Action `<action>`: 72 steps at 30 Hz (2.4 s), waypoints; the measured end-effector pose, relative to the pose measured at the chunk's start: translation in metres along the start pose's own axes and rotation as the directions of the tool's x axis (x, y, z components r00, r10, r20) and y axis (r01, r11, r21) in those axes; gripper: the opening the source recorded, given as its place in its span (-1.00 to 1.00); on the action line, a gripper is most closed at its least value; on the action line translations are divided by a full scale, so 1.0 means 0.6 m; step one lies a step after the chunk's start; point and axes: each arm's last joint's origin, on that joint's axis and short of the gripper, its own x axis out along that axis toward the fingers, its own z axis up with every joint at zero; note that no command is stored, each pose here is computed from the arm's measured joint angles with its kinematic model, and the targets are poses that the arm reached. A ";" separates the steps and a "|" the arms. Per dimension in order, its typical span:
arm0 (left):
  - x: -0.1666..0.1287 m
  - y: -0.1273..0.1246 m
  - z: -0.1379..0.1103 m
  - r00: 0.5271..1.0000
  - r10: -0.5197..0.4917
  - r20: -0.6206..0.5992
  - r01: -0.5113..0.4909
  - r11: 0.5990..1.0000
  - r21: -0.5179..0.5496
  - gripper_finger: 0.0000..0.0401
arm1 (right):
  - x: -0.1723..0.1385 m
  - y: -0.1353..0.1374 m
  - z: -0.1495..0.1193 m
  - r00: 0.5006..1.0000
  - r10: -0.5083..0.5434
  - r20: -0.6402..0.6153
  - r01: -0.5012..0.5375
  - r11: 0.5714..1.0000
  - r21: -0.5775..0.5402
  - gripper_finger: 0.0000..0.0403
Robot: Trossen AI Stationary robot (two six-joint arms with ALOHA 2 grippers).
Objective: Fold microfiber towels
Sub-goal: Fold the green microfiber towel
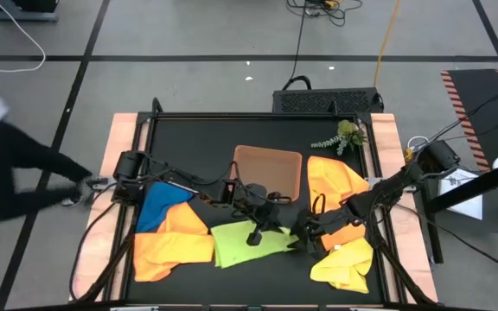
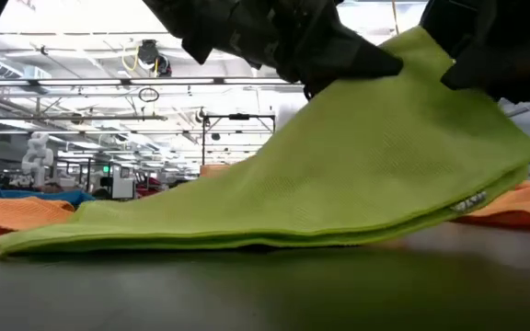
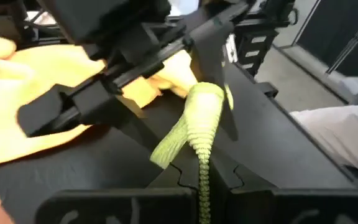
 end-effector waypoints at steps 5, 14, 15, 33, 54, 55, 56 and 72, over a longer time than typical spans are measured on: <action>-0.006 0.000 0.005 0.999 0.032 -0.004 -0.032 0.999 0.008 -0.98 | 0.018 -0.003 -0.007 1.000 0.019 0.021 -0.019 1.000 0.009 0.12; -0.009 0.000 0.005 0.999 0.040 -0.018 -0.039 0.999 0.006 -0.97 | 0.026 -0.002 -0.013 0.999 -0.005 0.051 0.005 1.000 0.010 0.09; -0.009 0.000 0.004 0.999 0.039 -0.022 -0.039 0.999 0.005 -0.96 | 0.025 0.001 -0.013 0.998 0.003 0.061 -0.004 1.000 0.006 0.09; -0.009 -0.001 0.000 0.998 0.038 -0.048 -0.038 0.999 0.002 -0.96 | 0.021 -0.008 -0.044 0.980 -0.200 -0.004 0.200 0.978 0.053 0.09; -0.018 -0.003 0.001 0.994 0.051 -0.094 -0.049 0.998 0.026 -0.97 | 0.015 0.021 -0.063 0.992 -0.122 -0.027 0.122 0.992 0.016 -0.81; -0.018 -0.003 0.001 0.994 0.051 -0.094 -0.049 0.998 0.027 -0.96 | 0.015 0.022 -0.064 0.992 -0.120 -0.028 0.121 0.993 0.015 -0.87; -0.018 -0.004 0.001 0.994 0.050 -0.093 -0.047 0.999 0.027 -0.95 | 0.015 0.022 -0.064 0.993 -0.118 -0.029 0.119 0.993 0.014 -0.93; -0.063 -0.047 0.031 0.977 0.128 -0.172 -0.101 0.982 0.157 -0.96 | 0.013 0.026 -0.065 0.994 -0.100 -0.033 0.101 0.994 0.035 -0.72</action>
